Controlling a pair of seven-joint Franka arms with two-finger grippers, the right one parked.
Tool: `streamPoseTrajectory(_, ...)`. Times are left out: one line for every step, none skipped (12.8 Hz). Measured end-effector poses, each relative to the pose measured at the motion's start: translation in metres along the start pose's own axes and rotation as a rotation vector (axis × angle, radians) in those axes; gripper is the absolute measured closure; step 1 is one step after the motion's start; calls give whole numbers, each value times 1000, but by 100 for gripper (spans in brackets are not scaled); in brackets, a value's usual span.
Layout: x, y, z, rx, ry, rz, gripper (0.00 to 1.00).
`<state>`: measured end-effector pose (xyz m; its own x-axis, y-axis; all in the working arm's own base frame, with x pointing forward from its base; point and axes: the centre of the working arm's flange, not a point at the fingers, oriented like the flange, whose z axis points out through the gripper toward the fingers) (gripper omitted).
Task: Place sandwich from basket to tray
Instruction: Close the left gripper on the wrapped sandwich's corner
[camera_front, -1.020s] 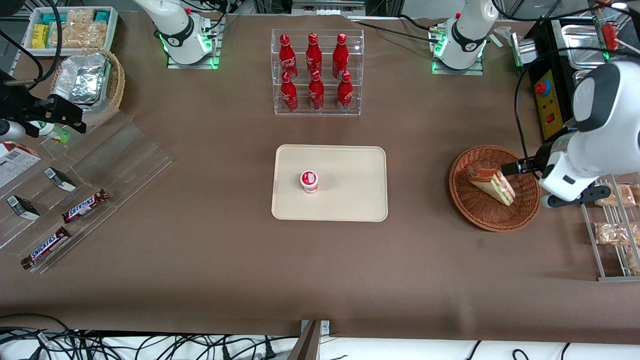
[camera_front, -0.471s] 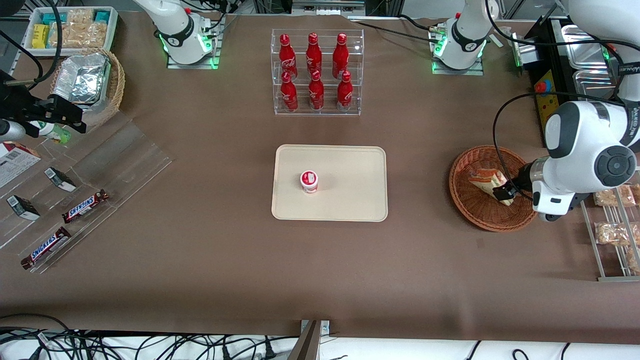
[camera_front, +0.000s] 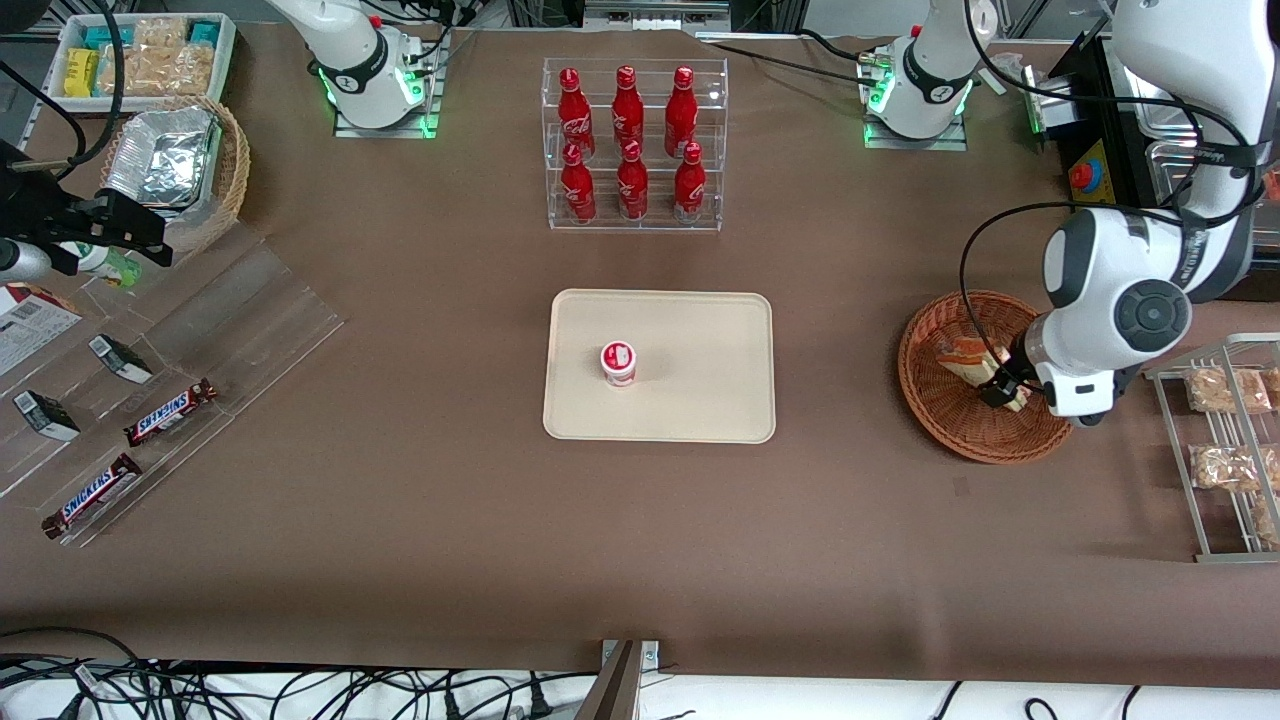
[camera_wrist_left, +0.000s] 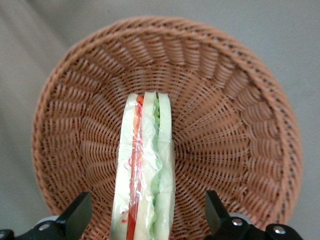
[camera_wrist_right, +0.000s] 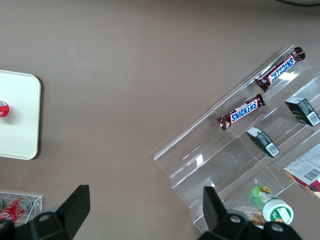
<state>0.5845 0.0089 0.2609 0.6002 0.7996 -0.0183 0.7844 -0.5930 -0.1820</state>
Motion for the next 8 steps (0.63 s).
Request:
streamPoseTrajectory(-3,-3,8,5,-5,-2,0)
streamPoseTrajectory(-6,-5,13,15,-9,0,0)
streamPoseTrajectory(-7,-7,16,29,-3,8,0)
streamPoseTrajectory(-9,-9,20,42,3,7,0)
streamPoseTrajectory(-10,-10,22,48,5,-5,0)
streamPoseTrajectory(-11,-9,22,49,7,-18,0)
streamPoseTrajectory(-12,-9,20,46,11,-33,0)
streamPoseTrajectory(-13,-8,17,40,16,-46,0)
